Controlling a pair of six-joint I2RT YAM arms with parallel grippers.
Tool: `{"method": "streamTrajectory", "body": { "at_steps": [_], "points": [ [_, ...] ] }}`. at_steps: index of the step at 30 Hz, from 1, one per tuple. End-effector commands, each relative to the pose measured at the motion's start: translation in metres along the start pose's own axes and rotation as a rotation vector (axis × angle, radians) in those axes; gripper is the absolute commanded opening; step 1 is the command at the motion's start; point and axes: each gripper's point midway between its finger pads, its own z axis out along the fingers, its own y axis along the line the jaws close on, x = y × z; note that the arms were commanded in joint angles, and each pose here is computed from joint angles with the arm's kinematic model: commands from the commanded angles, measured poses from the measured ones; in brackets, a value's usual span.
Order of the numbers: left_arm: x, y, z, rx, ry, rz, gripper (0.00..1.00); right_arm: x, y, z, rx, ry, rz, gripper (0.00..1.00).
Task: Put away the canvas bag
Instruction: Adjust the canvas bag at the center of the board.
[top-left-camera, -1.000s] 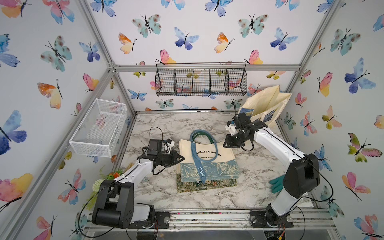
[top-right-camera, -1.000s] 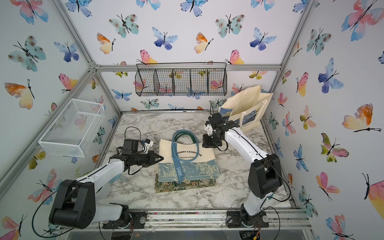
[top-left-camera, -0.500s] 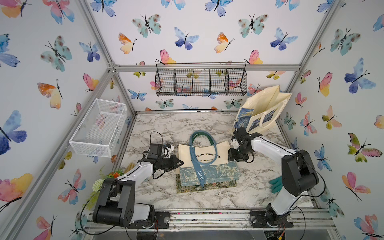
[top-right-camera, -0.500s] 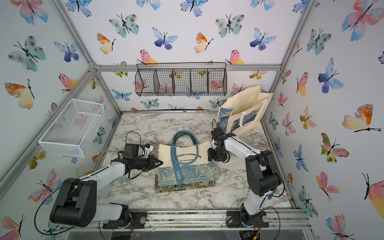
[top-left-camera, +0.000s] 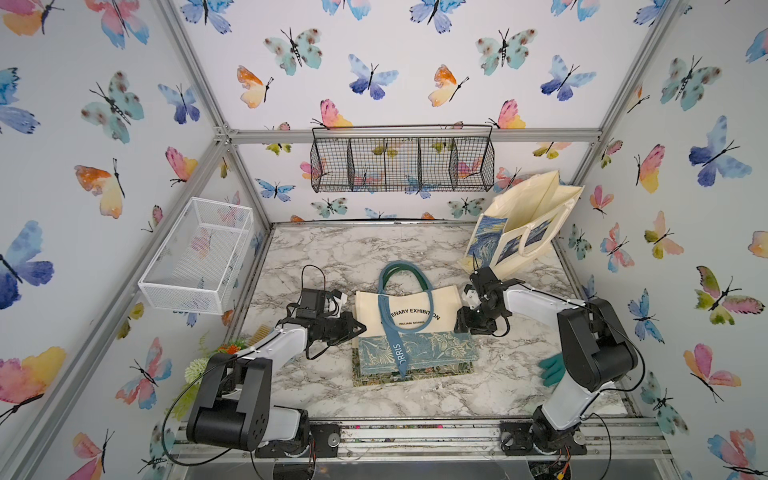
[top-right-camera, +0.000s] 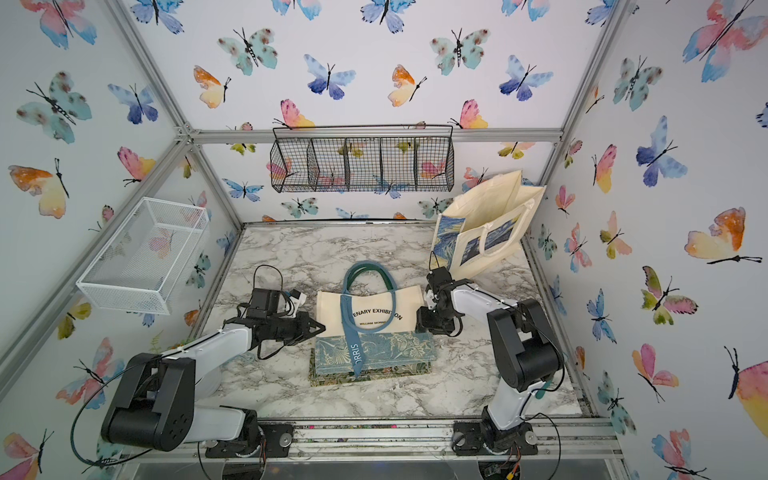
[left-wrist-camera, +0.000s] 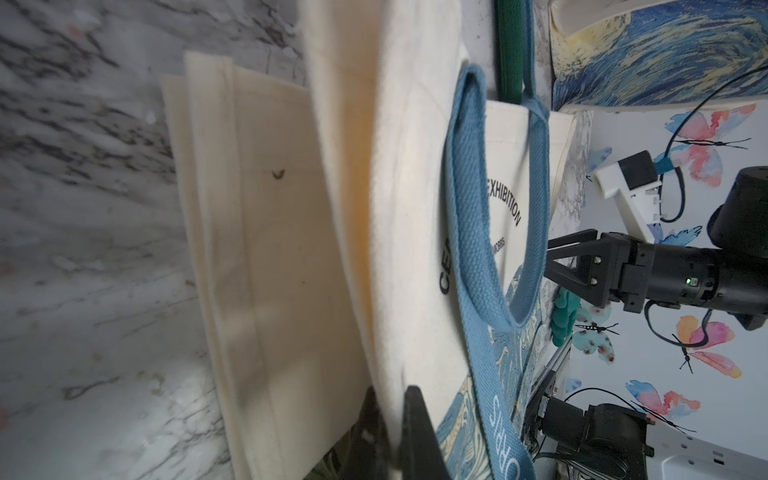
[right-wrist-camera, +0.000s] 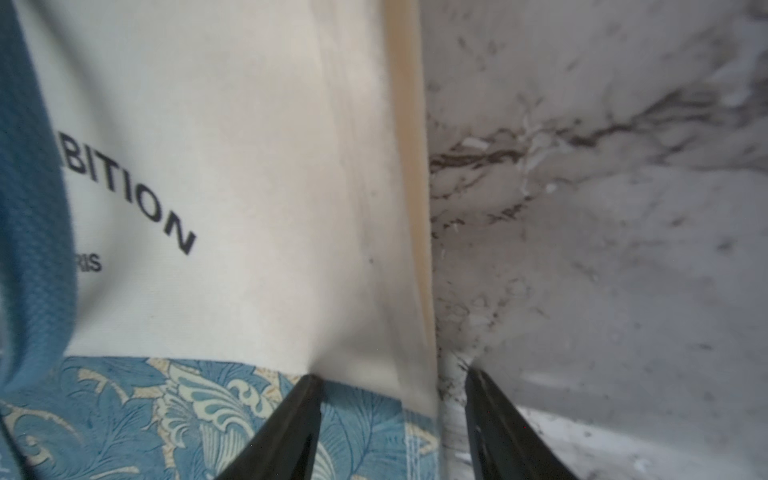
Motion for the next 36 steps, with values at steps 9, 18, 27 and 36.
{"method": "streamTrajectory", "body": {
  "at_steps": [9,18,27,36],
  "points": [
    [0.005,0.01,0.004,-0.028,0.013,-0.017,0.0,0.038,-0.011,0.024,-0.269,0.077,0.18,0.58],
    [0.005,0.01,0.006,-0.024,0.021,-0.023,0.0,0.033,0.012,0.013,-0.477,0.059,0.218,0.52],
    [0.004,0.01,0.006,-0.022,0.021,-0.023,0.0,0.004,0.021,-0.035,-0.429,-0.117,0.128,0.41],
    [0.003,0.009,0.006,-0.02,0.02,-0.019,0.0,-0.001,0.042,-0.053,-0.537,-0.124,0.11,0.35]
  ]
}}
